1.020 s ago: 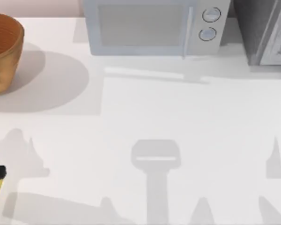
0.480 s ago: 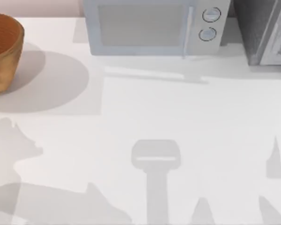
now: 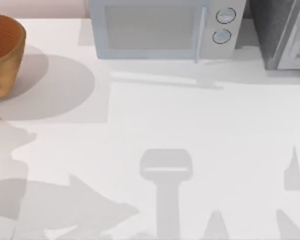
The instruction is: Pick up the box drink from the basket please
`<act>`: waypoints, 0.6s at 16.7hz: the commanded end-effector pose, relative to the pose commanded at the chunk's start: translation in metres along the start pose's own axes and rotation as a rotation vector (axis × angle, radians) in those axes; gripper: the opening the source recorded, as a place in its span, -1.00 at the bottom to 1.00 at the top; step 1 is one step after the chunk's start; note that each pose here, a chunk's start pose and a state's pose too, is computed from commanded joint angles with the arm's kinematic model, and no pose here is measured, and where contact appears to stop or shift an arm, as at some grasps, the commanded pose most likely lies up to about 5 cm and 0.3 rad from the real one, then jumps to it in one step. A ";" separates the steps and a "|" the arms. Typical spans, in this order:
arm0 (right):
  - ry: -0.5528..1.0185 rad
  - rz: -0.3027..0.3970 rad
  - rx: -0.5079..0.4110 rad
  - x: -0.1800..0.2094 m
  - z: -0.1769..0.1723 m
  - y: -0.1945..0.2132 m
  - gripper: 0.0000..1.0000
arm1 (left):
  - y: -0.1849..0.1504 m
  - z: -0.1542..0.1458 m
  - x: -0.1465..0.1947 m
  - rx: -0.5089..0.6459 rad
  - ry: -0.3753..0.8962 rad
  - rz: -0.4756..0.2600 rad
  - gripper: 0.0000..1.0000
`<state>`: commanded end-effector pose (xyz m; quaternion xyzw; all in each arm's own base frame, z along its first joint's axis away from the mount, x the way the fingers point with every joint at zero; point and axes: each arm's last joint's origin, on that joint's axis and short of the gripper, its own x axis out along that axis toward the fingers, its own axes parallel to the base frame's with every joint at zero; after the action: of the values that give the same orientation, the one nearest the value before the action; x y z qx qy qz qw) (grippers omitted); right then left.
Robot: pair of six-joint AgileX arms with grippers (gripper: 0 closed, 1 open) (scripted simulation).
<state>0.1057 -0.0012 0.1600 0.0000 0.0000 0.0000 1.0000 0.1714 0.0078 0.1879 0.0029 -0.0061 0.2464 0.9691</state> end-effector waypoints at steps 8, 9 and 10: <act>0.000 0.000 0.000 0.000 0.000 0.000 1.00 | -0.003 -0.003 0.007 0.005 0.005 0.056 -1.00; 0.000 0.000 0.000 0.000 0.000 0.000 1.00 | -0.003 -0.003 0.008 0.005 0.005 0.056 -1.00; 0.000 0.000 0.000 0.000 0.000 0.000 1.00 | -0.003 -0.004 0.009 0.005 0.005 0.055 -1.00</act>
<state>0.1057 -0.0012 0.1600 0.0000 0.0000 0.0000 1.0000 0.1807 0.0091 0.1841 0.0046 -0.0033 0.2732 0.9619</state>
